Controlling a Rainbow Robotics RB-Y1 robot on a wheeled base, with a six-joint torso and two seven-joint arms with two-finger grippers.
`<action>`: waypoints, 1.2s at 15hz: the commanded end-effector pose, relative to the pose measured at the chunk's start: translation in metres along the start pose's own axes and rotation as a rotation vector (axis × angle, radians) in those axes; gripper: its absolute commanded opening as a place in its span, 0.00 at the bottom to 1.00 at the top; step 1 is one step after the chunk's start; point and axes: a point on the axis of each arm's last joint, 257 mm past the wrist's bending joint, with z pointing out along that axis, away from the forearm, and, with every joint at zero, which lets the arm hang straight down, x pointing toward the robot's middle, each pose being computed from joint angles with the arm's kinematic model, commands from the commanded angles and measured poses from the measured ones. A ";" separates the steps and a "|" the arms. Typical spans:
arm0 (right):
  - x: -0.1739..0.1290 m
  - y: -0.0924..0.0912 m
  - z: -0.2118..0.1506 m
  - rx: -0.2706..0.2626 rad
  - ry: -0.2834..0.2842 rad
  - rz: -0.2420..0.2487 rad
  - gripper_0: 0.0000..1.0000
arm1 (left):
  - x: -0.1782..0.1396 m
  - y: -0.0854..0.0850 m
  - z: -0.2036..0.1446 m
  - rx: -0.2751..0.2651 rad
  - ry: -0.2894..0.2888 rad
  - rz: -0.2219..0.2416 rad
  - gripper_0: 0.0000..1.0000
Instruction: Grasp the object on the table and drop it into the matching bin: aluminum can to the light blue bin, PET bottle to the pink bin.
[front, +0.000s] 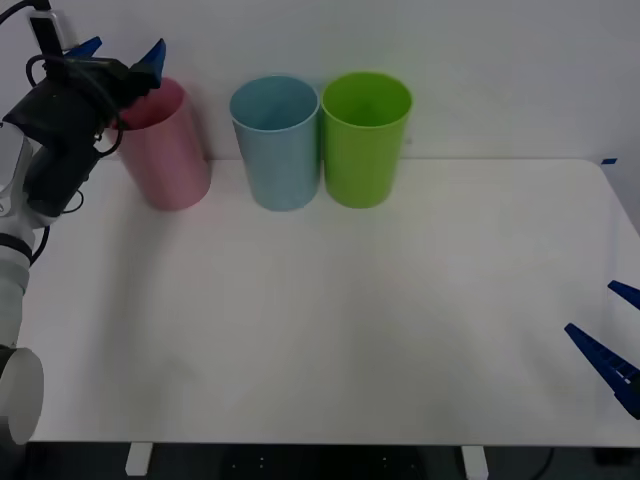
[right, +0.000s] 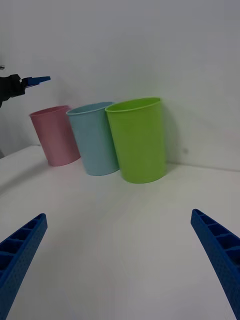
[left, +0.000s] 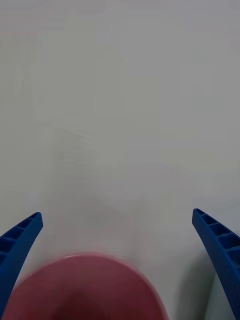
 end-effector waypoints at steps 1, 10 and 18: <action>0.000 0.000 0.000 0.000 0.000 0.000 1.00 | 0.005 -0.005 -0.023 0.024 -0.022 -0.030 1.00; 0.000 0.000 0.000 0.000 0.000 0.000 1.00 | 0.029 -0.033 -0.130 0.165 -0.030 -0.062 1.00; 0.000 0.000 0.000 0.000 0.000 0.000 1.00 | 0.054 -0.061 -0.255 0.378 0.062 -0.010 1.00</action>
